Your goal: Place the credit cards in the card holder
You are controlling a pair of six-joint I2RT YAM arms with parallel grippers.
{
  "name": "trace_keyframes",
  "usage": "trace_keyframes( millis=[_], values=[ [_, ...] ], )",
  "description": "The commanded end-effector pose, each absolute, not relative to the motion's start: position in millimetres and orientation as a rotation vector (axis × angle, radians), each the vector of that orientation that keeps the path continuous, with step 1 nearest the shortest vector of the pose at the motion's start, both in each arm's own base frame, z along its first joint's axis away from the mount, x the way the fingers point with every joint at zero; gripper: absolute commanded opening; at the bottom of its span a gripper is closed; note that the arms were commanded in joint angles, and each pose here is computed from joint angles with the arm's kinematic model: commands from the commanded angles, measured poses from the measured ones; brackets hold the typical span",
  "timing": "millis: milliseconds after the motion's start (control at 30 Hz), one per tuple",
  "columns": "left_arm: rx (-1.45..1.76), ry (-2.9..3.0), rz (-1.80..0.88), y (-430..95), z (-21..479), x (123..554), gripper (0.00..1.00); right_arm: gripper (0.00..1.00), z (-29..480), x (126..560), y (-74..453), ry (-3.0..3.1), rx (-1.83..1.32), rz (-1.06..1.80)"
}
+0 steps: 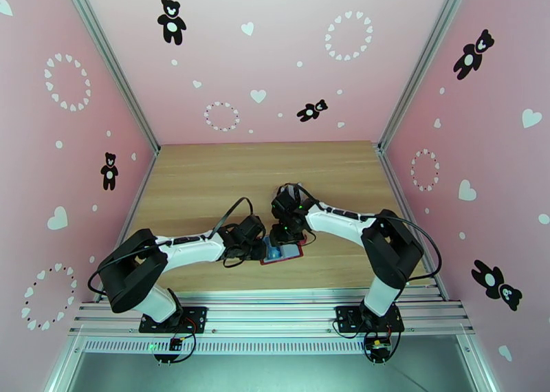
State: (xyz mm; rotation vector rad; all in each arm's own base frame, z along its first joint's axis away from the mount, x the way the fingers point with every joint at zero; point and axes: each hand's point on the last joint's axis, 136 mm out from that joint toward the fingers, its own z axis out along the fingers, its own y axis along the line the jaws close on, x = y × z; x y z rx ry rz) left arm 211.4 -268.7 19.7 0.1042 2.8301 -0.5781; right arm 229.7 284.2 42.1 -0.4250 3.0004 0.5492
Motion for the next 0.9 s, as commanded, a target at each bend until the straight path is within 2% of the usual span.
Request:
trace_keyframes(
  millis=[0,867],
  values=[
    [0.087,2.851,-0.578,-261.4,20.9,206.6,0.28,0.39,35.3,231.1,284.6,3.016,-0.441,0.523],
    [0.08,2.842,-0.592,-263.5,23.2,214.8,0.2,0.27,25.0,225.9,306.9,3.034,-0.481,0.557]
  ],
)
